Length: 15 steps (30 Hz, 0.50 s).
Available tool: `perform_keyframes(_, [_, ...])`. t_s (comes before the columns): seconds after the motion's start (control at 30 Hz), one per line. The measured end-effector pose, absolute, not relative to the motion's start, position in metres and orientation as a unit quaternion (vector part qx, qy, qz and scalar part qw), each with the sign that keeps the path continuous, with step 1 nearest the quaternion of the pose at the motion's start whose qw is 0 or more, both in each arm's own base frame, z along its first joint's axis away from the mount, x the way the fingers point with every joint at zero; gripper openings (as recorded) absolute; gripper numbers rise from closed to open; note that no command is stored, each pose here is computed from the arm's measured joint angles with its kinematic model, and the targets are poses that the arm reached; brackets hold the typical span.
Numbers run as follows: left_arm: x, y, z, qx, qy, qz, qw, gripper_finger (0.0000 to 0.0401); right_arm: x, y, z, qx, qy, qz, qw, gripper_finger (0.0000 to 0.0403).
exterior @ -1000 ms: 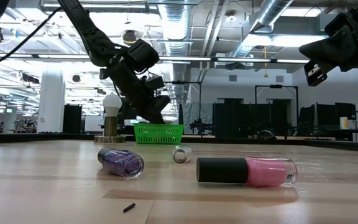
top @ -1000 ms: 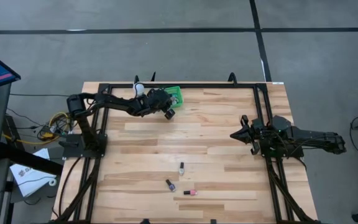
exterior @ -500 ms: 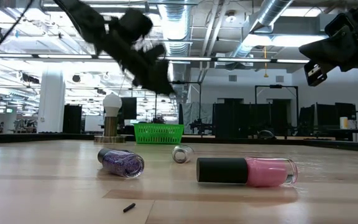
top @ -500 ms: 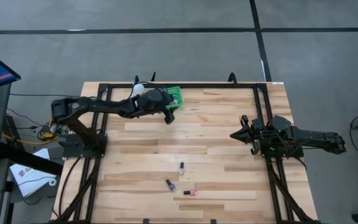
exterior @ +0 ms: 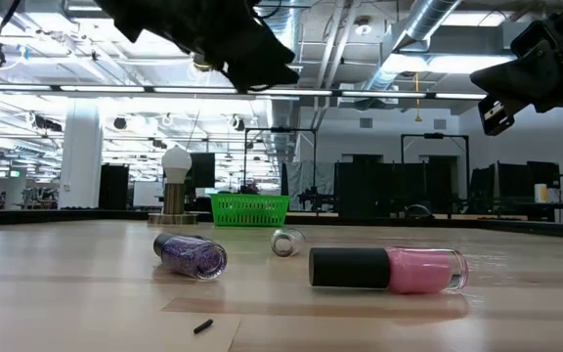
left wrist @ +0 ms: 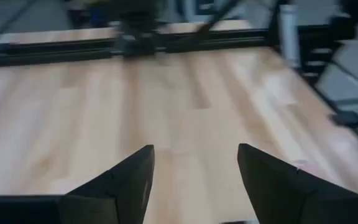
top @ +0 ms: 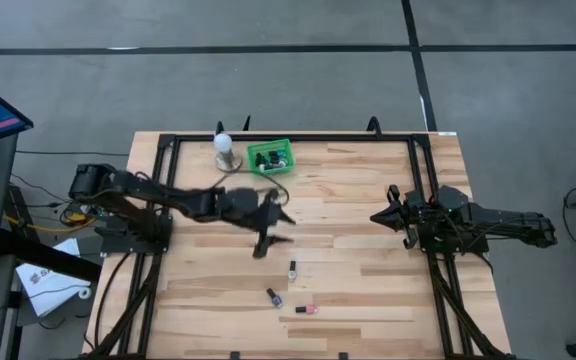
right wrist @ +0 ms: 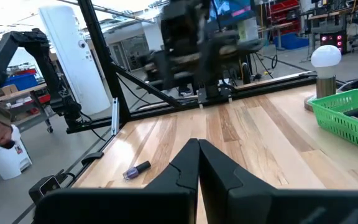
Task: Pick & Place Nail Polish
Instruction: Put the gray nail polish into the green bin
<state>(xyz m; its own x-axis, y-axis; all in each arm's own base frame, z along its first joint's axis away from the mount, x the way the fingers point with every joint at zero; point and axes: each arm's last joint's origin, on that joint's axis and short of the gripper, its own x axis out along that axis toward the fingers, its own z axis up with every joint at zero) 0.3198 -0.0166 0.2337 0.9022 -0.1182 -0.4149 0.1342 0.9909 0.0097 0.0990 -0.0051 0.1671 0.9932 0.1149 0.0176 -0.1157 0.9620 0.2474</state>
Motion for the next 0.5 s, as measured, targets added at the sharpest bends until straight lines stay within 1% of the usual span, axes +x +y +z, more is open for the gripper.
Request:
perform_keyframes(0.13, [0.327, -0.036, 0.219, 0.024, 0.221, -0.097, 0.97, 0.0228, 0.099, -0.005, 0.167, 0.125, -0.001, 0.058, 0.99, 0.0])
perform_keyframes(0.27, [0.339, -0.053, 0.196, 0.021, 0.222, -0.154, 0.962, 0.0228, 0.099, -0.005, 0.167, 0.125, -0.001, 0.058, 0.99, 0.0])
perform_keyframes(0.4, [0.344, -0.069, 0.175, 0.063, 0.231, -0.197, 0.951, 0.023, 0.099, -0.005, 0.167, 0.125, -0.001, 0.058, 0.99, 0.0])
perform_keyframes(0.5, [0.346, -0.075, 0.161, 0.089, 0.242, -0.21, 0.943, 0.0244, 0.099, -0.005, 0.167, 0.125, -0.001, 0.058, 0.99, 0.0])
